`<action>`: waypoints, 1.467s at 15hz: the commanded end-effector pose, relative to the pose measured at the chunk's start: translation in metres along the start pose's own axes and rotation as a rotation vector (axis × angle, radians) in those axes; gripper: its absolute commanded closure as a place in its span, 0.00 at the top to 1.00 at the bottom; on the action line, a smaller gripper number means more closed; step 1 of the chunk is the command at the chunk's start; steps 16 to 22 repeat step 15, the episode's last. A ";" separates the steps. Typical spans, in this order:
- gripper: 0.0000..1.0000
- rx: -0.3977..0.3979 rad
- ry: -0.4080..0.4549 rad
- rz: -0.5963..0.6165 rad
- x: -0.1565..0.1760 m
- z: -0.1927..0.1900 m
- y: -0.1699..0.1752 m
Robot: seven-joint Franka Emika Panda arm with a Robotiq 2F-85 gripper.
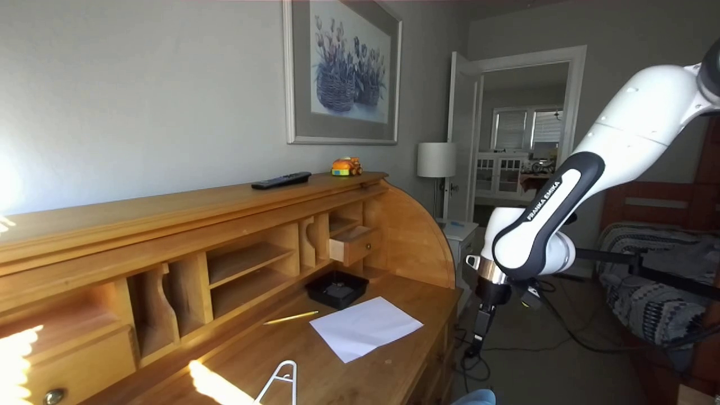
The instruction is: Close the open drawer on the right.
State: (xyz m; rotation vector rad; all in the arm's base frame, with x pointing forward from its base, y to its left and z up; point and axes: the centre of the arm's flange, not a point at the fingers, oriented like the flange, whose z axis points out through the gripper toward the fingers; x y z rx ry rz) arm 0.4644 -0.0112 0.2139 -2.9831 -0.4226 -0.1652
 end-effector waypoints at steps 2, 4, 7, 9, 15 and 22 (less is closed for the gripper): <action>1.00 -0.007 -0.040 -0.067 0.006 -0.082 -0.010; 1.00 -0.033 -0.037 -0.113 0.017 -0.111 -0.016; 1.00 -0.058 -0.053 -0.157 0.027 -0.143 -0.022; 1.00 -0.049 -0.036 -0.146 0.027 -0.133 -0.021; 1.00 -0.059 -0.041 -0.168 0.028 -0.144 -0.023; 1.00 -0.059 -0.041 -0.168 0.028 -0.144 -0.023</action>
